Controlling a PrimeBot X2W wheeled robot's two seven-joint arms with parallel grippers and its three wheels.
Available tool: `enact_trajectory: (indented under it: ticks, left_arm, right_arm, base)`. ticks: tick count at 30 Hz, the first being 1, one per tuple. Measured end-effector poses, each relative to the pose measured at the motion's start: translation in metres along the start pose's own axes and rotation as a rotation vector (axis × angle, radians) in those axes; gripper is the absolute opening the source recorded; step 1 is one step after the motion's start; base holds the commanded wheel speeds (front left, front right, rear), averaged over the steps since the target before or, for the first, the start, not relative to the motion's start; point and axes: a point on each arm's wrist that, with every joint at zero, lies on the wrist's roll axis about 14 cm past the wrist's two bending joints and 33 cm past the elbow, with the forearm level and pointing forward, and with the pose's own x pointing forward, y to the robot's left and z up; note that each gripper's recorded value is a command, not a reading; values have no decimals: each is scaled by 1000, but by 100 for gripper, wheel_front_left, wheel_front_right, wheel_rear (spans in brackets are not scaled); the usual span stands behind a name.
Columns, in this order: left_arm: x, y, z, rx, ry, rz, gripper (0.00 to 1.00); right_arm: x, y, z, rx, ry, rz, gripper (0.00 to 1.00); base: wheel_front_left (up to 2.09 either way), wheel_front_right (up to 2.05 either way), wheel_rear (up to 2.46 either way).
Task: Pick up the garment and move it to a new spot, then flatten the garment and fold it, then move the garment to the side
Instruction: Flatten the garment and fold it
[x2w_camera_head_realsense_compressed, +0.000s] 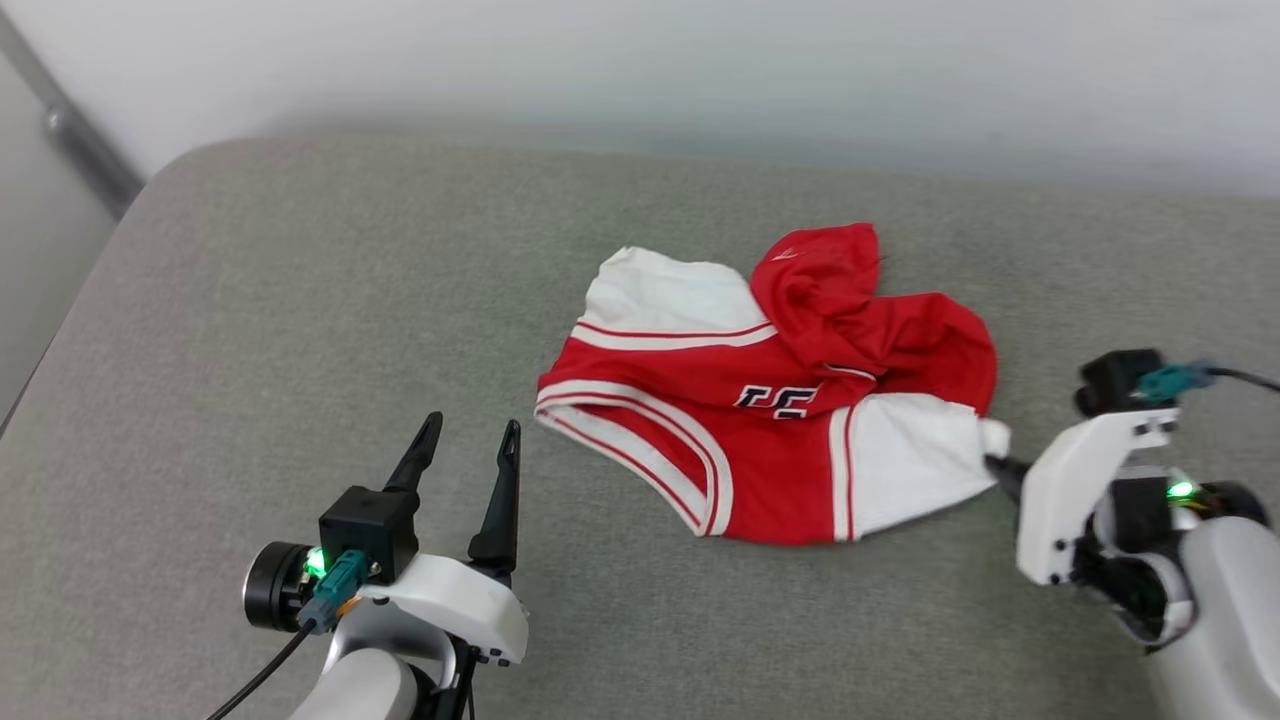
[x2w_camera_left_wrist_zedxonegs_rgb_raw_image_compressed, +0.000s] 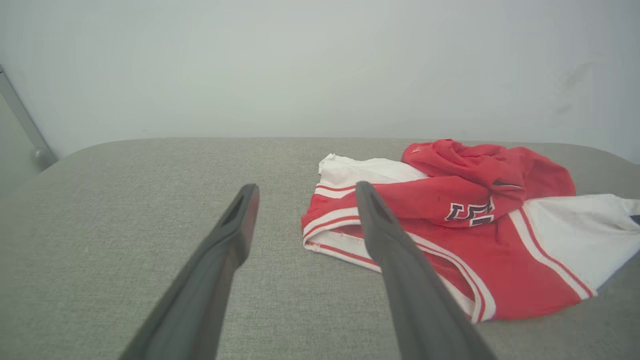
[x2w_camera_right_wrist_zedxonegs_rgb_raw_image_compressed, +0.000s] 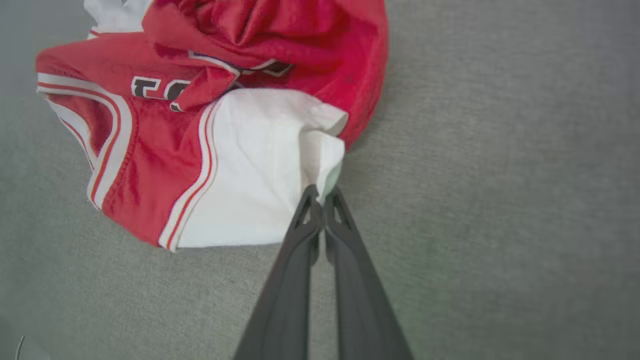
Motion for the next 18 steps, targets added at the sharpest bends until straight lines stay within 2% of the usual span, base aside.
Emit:
enact_trajectory:
  ticks: [4, 8, 14, 18]
  left_arm:
    - [-1, -10, 5, -2, -12, -26, 100]
    - [-2, -18, 8, -7, -19, -49, 100]
    - [-2, -21, 11, -6, -24, -57, 100]
    - [-4, -14, 11, -7, -22, -34, 100]
  right_arm:
    - [-35, -27, 23, 8, -125, -84, 0]
    - [-68, -59, 18, 68, -163, -188, 0]
    - [-93, -106, -47, 219, -42, -342, 0]
    - [-95, -118, -100, 311, 53, -404, 0]
  base:
    - [0, 0, 0]
    - [0, 0, 0]
    - [0, 0, 0]
    - [0, 0, 0]
